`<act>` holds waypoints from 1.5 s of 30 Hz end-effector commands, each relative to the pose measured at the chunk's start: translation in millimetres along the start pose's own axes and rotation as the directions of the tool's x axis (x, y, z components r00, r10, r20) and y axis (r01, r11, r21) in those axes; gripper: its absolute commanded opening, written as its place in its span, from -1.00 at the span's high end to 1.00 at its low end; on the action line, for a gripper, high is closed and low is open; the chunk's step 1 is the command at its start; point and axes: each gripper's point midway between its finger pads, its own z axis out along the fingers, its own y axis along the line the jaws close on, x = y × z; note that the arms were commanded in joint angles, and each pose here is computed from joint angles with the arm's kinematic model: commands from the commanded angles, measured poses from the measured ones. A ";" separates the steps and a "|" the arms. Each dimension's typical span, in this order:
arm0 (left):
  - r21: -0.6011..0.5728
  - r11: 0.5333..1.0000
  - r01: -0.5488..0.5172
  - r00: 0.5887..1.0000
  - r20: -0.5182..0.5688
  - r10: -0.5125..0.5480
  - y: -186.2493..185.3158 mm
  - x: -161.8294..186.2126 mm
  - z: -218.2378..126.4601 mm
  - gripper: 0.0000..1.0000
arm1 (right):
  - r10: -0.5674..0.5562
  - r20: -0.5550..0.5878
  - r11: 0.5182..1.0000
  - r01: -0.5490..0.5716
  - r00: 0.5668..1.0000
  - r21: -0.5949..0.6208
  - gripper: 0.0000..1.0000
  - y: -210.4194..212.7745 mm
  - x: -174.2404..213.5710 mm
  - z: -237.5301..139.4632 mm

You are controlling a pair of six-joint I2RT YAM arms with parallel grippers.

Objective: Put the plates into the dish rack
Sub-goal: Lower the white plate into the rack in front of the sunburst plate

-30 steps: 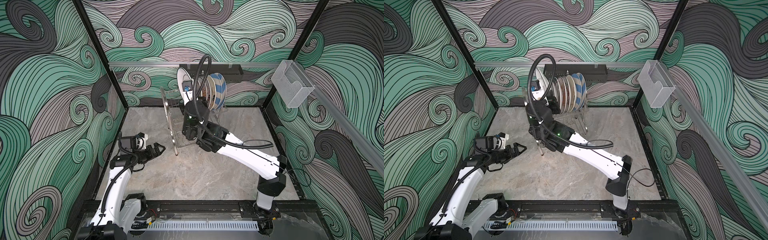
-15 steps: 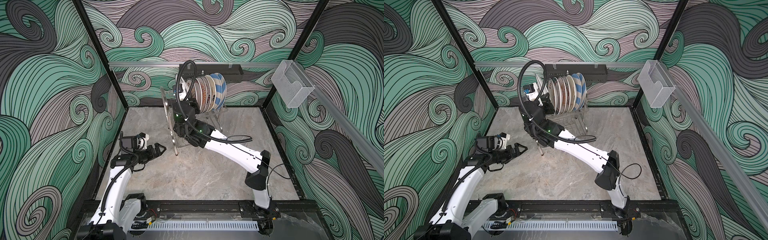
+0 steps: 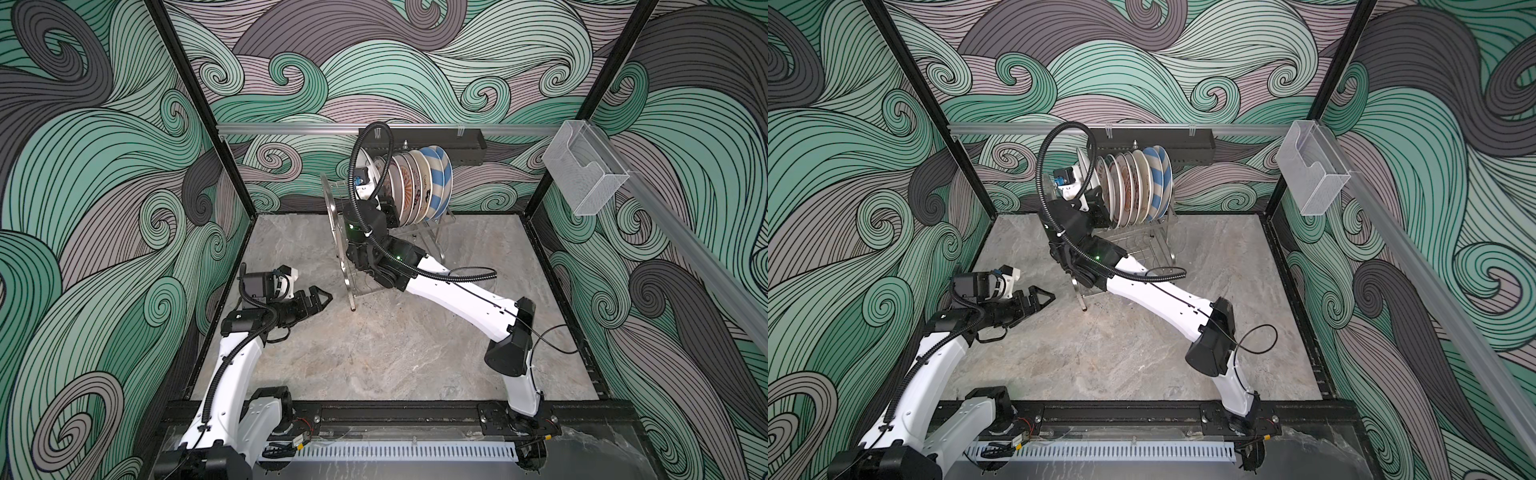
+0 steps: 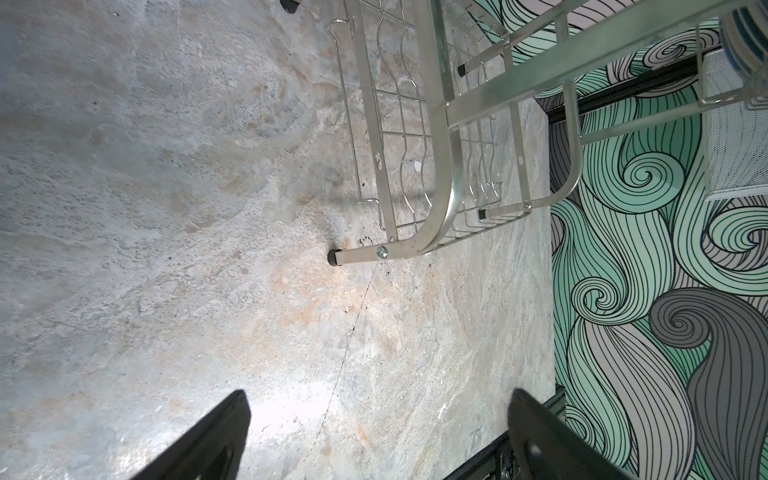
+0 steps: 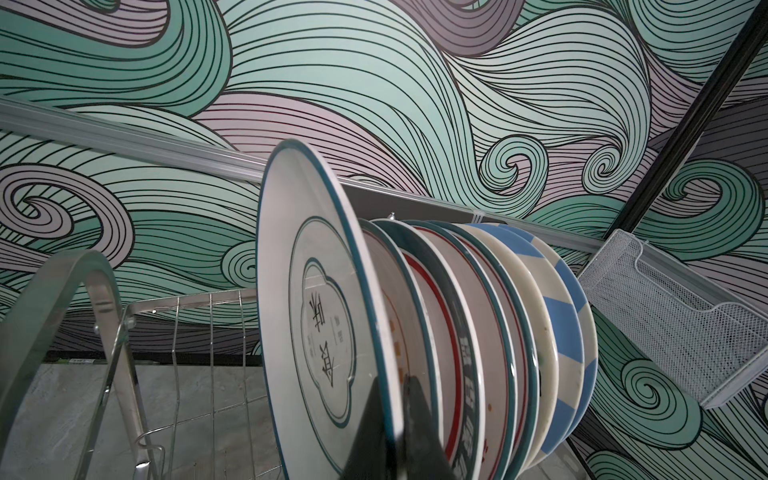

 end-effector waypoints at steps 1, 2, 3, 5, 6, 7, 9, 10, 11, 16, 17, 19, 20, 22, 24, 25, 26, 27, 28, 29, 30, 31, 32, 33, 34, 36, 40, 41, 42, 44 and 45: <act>0.013 1.000 -0.019 1.000 -0.019 0.019 -3.1 2.2 1.0 -0.97 | 0.097 0.016 0.995 -0.097 0.995 0.010 1.00 -9.2 -14.7 1.4; 0.007 1.000 -0.020 1.000 -0.016 0.020 -2.4 1.7 0.6 -0.97 | 0.095 0.015 0.995 -0.095 0.995 0.010 1.00 -7.5 -13.9 1.4; 0.005 1.000 -0.018 1.000 -0.018 0.018 -2.2 1.7 0.4 -0.97 | 0.097 0.016 0.995 -0.097 0.995 0.010 1.00 -6.8 -13.4 1.6; 0.003 1.000 -0.019 1.000 -0.023 0.019 -2.2 2.0 0.5 -0.97 | 0.095 0.014 0.995 -0.096 0.995 0.015 1.00 -6.6 -12.0 3.3; 0.002 1.000 -0.017 1.000 -0.024 0.017 -1.6 2.2 0.9 -0.97 | 0.093 0.013 0.996 -0.093 0.996 0.016 1.00 -6.0 -10.8 4.1; 0.003 1.000 -0.016 1.000 -0.026 0.016 -1.7 2.5 1.0 -0.97 | 0.094 0.012 0.995 -0.095 0.995 0.017 1.00 -5.6 -9.8 5.0; 0.003 1.000 -0.016 1.000 -0.025 0.017 -2.0 2.2 0.7 -0.97 | 0.096 0.006 0.995 -0.096 0.995 0.018 1.00 -5.6 -6.9 7.0; 0.003 1.000 -0.017 1.000 -0.026 0.017 -2.0 2.3 0.9 -0.97 | 0.096 0.002 0.995 -0.096 0.995 0.020 1.00 -5.1 -4.6 8.2; 0.003 1.000 -0.016 1.000 -0.026 0.016 -2.0 2.1 0.9 -0.97 | 0.095 -0.003 0.995 -0.095 0.995 0.021 1.00 -4.5 -2.1 9.6; 0.003 1.000 -0.016 0.999 -0.027 0.016 -2.0 2.5 1.0 -0.97 | 0.098 -0.025 0.995 -0.098 0.995 0.014 1.00 0.4 10.1 12.4; 0.001 1.000 -0.015 1.000 -0.027 0.015 -1.5 2.4 1.0 -0.97 | 0.100 -0.026 0.995 -0.100 0.995 0.014 1.00 1.2 11.5 12.6; 0.002 1.000 -0.016 0.999 -0.028 0.016 -1.7 2.3 1.2 -0.97 | 0.106 -0.028 0.994 -0.106 0.994 0.015 1.00 1.0 13.7 13.4; 0.002 1.000 -0.015 0.999 -0.028 0.015 -1.5 2.3 1.3 -0.97 | 0.109 -0.029 0.994 -0.108 0.994 0.017 1.00 0.1 14.4 14.0; 0.002 1.000 -0.016 0.999 -0.027 0.017 -1.6 2.4 1.0 -0.97 | 0.113 -0.031 0.994 -0.113 0.993 0.010 1.00 0.7 15.1 14.3; 0.002 1.000 -0.017 1.000 -0.027 0.017 -1.8 2.3 0.9 -0.97 | 0.112 -0.036 0.994 -0.112 0.993 0.001 1.00 2.6 17.2 14.2; 0.003 1.000 -0.018 1.000 -0.026 0.018 -2.0 2.1 0.8 -0.97 | 0.110 -0.039 0.994 -0.110 0.993 -0.001 1.00 3.1 18.4 14.0; 0.002 1.000 -0.017 0.999 -0.027 0.017 -1.7 2.5 0.9 -0.97 | 0.111 -0.042 0.994 -0.111 0.993 -0.004 1.00 3.7 19.7 14.2; 0.003 1.000 -0.017 0.999 -0.027 0.017 -1.8 2.3 0.9 -0.97 | 0.107 -0.046 0.994 -0.107 0.993 -0.006 1.00 4.4 21.2 14.2; 0.002 1.000 -0.016 1.000 -0.027 0.017 -1.6 2.5 1.0 -0.97 | 0.104 -0.049 0.995 -0.104 0.993 -0.008 1.00 5.0 22.5 14.6; 0.002 1.000 -0.017 0.999 -0.028 0.017 -1.8 2.6 1.2 -0.97 | 0.104 -0.051 0.994 -0.105 0.993 -0.011 1.00 4.8 22.4 14.2; 0.002 1.000 -0.017 0.999 -0.027 0.017 -1.8 2.3 0.9 -0.97 | 0.101 -0.052 0.995 -0.102 0.994 -0.015 1.00 6.0 23.1 14.5; 0.000 1.000 -0.017 1.000 -0.026 0.017 -1.5 2.1 0.8 -0.97 | 0.098 -0.053 0.995 -0.099 0.994 -0.019 0.97 6.0 22.9 14.1; 0.001 1.000 -0.017 1.000 -0.026 0.017 -1.5 2.2 1.0 -0.97 | 0.096 -0.054 0.995 -0.097 0.994 -0.020 0.92 5.5 22.6 14.2; 0.001 1.000 -0.018 0.999 -0.026 0.018 -1.8 2.2 0.9 -0.97 | 0.096 -0.053 0.995 -0.097 0.994 -0.019 0.86 4.1 21.4 13.9; 0.000 1.000 -0.017 1.000 -0.026 0.017 -1.3 2.4 1.0 -0.97 | 0.094 -0.054 0.995 -0.095 0.994 -0.020 0.82 4.1 21.8 13.7; 0.002 1.000 -0.017 1.000 -0.024 0.017 -2.0 1.9 0.6 -0.97 | 0.090 -0.055 0.996 -0.091 0.994 -0.022 0.80 3.0 21.3 13.0; 0.001 1.000 -0.016 1.000 -0.026 0.016 -1.7 2.3 0.9 -0.97 | 0.083 -0.053 0.996 -0.085 0.995 -0.031 0.57 0.8 18.3 12.3; 0.001 1.000 -0.016 1.000 -0.027 0.016 -1.6 2.3 0.8 -0.97 | 0.082 -0.052 0.996 -0.084 0.995 -0.034 0.50 -0.1 16.6 11.7; 0.001 1.000 -0.017 1.000 -0.025 0.017 -1.7 2.0 0.9 -0.97 | 0.082 -0.051 0.996 -0.084 0.995 -0.037 0.48 -0.8 15.4 11.2; -0.001 1.000 -0.017 1.000 -0.025 0.017 -1.3 2.1 0.6 -0.97 | 0.078 -0.049 0.996 -0.081 0.996 -0.045 0.43 -3.3 12.5 10.0; -0.003 1.000 -0.016 1.000 -0.025 0.016 -0.9 2.4 0.7 -0.97 | 0.077 -0.047 0.996 -0.079 0.996 -0.051 0.39 -3.6 10.9 9.1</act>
